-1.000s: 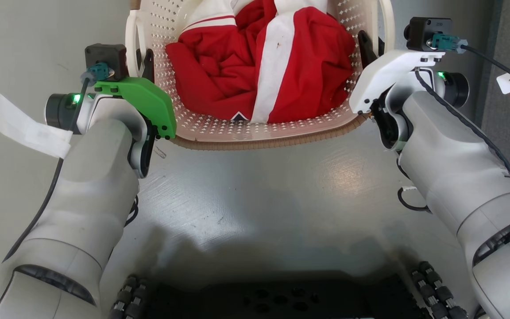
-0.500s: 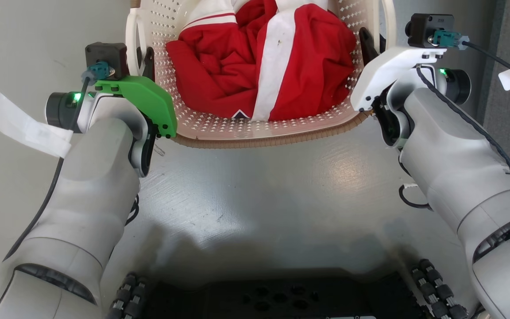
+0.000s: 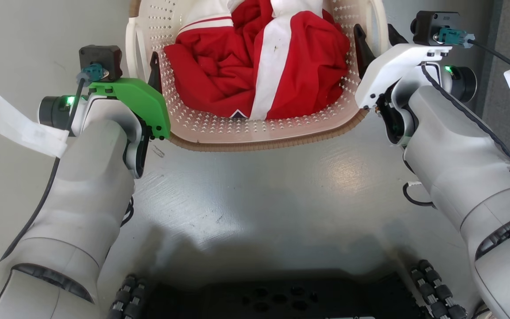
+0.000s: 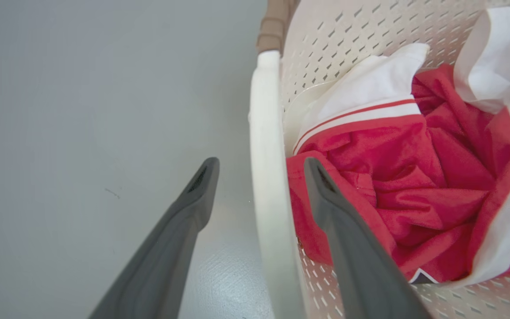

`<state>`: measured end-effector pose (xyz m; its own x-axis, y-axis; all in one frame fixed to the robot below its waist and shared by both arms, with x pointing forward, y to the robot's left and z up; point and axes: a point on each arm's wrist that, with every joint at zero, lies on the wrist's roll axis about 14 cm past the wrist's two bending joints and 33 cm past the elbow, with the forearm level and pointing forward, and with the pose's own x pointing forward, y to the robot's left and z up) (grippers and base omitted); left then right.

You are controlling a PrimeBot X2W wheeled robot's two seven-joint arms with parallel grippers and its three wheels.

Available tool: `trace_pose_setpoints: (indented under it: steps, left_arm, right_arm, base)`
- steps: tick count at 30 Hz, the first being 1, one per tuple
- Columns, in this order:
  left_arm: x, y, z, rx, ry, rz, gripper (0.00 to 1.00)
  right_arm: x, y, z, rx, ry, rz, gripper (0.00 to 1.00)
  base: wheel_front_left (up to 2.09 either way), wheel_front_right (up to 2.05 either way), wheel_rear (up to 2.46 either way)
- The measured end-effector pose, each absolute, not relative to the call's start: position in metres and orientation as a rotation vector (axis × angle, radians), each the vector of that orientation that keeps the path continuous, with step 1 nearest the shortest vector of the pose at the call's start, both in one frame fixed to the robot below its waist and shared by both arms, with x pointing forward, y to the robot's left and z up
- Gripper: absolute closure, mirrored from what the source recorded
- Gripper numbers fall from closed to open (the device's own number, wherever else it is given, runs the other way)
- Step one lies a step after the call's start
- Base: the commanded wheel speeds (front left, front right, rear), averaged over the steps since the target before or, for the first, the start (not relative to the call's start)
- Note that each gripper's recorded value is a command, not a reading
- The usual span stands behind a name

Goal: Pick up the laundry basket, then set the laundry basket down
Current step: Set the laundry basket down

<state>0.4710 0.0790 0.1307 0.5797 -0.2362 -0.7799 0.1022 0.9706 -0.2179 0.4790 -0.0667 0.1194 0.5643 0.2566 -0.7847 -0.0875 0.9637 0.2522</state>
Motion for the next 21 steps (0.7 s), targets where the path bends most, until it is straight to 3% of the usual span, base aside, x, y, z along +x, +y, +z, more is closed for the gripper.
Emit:
trace_pose_setpoints:
  steps: [21]
  left_arm:
    - [0.506,0.086,0.196,-0.155,0.781,-0.176,0.00]
  right_arm:
    - [0.515,-0.071,0.189,0.190,0.794,0.203,0.00]
  base:
    - [0.00,0.00,0.00]
